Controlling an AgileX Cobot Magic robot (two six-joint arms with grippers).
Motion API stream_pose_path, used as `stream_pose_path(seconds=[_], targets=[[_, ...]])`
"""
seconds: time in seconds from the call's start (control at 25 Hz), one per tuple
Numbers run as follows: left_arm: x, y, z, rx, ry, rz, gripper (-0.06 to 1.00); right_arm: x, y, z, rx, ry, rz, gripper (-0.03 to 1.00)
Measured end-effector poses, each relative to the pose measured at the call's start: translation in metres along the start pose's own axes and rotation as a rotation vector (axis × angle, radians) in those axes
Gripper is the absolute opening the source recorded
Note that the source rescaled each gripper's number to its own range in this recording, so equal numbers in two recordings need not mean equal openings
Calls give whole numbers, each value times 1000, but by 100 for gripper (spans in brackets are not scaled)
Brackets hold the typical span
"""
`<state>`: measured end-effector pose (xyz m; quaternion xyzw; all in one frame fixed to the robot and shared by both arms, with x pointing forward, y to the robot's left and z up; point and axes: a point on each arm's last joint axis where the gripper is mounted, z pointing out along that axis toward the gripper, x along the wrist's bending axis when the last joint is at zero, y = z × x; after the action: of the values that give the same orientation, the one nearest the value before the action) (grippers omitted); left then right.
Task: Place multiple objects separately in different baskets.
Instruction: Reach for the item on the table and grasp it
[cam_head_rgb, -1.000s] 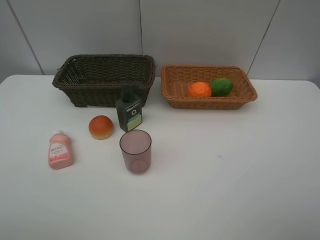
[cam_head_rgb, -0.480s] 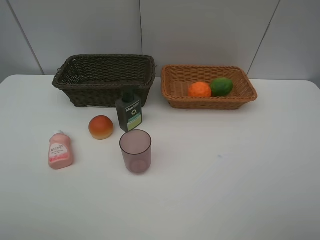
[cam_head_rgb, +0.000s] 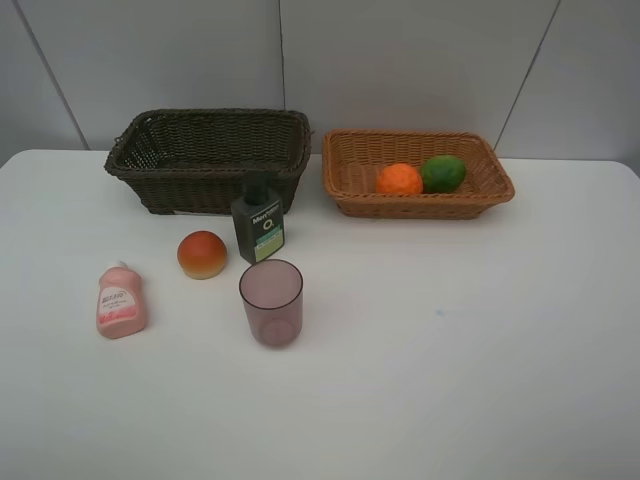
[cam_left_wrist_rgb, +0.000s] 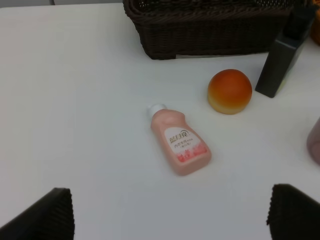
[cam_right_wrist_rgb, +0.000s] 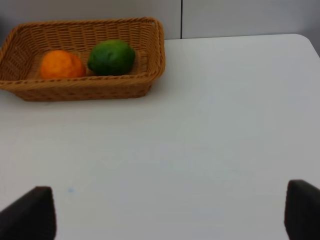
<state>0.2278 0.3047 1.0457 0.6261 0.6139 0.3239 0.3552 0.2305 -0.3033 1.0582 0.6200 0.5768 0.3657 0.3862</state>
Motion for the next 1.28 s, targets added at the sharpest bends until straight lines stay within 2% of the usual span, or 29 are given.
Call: stream_pose_path(seconds=[0.12,0.24,0.32,0.36,0.48,0.52,0.68,0.92,1.12,1.2,1.28], targets=[[-1,4,5,42,-3,-1,100,0,0,0,0,0,0,97],[-3,14,16,125,-11,18,100,0,0,0,0,0,0,97],[-4,20,20,135,-19,21,100,0,0,0,0,0,0,97],[-5,36,30,145,-20,32,100,0,0,0,0,0,0,97],[-7,55,41,151,-25,34,100,0,0,0,-1,0,0,97],[-8,70,57,205,-25,34,100,0,0,0,-1,0,0,97],[-11,90,101,389,-25,43,100,0,0,0,-1,0,0,97],[-24,95,174,674,-47,92,100,0,0,0,-1,0,0,97],[-44,87,209,800,-75,194,100,0,0,0,-1,0,0,97],[-48,85,217,809,-69,175,100,0,0,0,-1,0,0,97],[-49,85,222,781,-46,113,100,0,0,0,-1,0,0,97]])
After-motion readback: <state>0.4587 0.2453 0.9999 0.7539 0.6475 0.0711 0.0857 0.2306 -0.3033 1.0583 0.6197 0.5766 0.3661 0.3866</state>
